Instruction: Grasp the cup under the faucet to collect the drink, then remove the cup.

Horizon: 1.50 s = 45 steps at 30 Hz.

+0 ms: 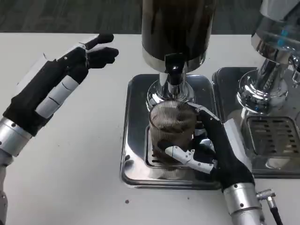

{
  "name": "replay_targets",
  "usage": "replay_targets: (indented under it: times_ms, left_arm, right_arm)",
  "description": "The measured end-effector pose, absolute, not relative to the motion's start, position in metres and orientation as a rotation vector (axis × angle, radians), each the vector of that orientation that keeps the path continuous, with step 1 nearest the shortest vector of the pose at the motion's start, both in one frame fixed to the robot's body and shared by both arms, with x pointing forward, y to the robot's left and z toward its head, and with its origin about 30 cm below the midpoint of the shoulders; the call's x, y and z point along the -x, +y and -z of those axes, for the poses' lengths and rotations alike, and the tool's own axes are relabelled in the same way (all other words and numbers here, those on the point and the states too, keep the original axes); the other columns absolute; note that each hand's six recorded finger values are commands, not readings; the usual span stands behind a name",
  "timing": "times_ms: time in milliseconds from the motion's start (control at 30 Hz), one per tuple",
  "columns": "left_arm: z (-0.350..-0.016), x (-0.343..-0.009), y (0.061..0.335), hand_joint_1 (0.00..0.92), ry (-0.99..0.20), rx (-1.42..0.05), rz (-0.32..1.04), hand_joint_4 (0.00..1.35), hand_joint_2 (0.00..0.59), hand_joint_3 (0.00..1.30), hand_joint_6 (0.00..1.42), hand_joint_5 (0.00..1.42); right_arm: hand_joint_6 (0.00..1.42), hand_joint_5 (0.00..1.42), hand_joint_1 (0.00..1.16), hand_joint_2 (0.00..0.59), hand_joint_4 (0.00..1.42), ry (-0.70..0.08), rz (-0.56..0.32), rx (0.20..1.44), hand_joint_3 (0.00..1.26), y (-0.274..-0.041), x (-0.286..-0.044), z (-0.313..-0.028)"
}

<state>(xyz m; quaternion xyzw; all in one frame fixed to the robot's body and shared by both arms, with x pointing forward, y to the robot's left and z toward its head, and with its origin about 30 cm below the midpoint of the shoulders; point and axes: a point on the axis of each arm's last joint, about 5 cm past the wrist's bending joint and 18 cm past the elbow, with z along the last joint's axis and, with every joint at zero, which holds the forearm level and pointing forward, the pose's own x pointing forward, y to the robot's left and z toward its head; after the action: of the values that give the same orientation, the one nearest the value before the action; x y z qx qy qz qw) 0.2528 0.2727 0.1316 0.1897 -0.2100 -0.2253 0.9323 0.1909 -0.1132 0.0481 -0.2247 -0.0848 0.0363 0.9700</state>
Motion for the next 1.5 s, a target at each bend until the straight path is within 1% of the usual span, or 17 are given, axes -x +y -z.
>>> replay_targets:
  times_ms: [333,533,933,1267,1367,1500]
  left_arm:
    - [-0.13,-0.252,0.273,0.0,-0.424,-0.386,0.459,0.25,0.154,0.19,0.23,0.26]
    - [-0.128,-0.252,0.274,0.0,-0.412,-0.381,0.456,0.25,0.155,0.19,0.24,0.26]
    - [-0.121,-0.251,0.273,0.0,-0.382,-0.362,0.451,0.25,0.157,0.19,0.26,0.26]
    - [-0.118,-0.25,0.274,0.0,-0.359,-0.359,0.449,0.25,0.157,0.19,0.26,0.26]
    - [-0.117,-0.25,0.274,0.0,-0.356,-0.358,0.448,0.25,0.157,0.18,0.26,0.26]
    - [-0.116,-0.249,0.273,0.0,-0.349,-0.36,0.449,0.25,0.157,0.18,0.26,0.26]
  right_arm:
    - [0.94,0.79,0.82,0.201,0.67,-0.188,-0.03,0.437,0.54,-0.114,-0.185,-0.042]
    - [0.99,0.81,0.82,0.201,0.69,-0.21,0.004,0.424,0.57,-0.115,-0.183,-0.04]
    - [1.03,0.84,0.82,0.201,0.71,-0.282,0.038,0.401,0.59,-0.116,-0.177,-0.043]
    - [1.07,0.86,0.82,0.201,0.73,-0.301,0.063,0.395,0.6,-0.118,-0.175,-0.046]
    - [1.1,0.88,0.82,0.191,0.74,-0.303,0.074,0.393,0.61,-0.12,-0.173,-0.047]
    - [1.12,0.89,0.82,0.19,0.75,-0.331,0.103,0.386,0.62,-0.123,-0.17,-0.052]
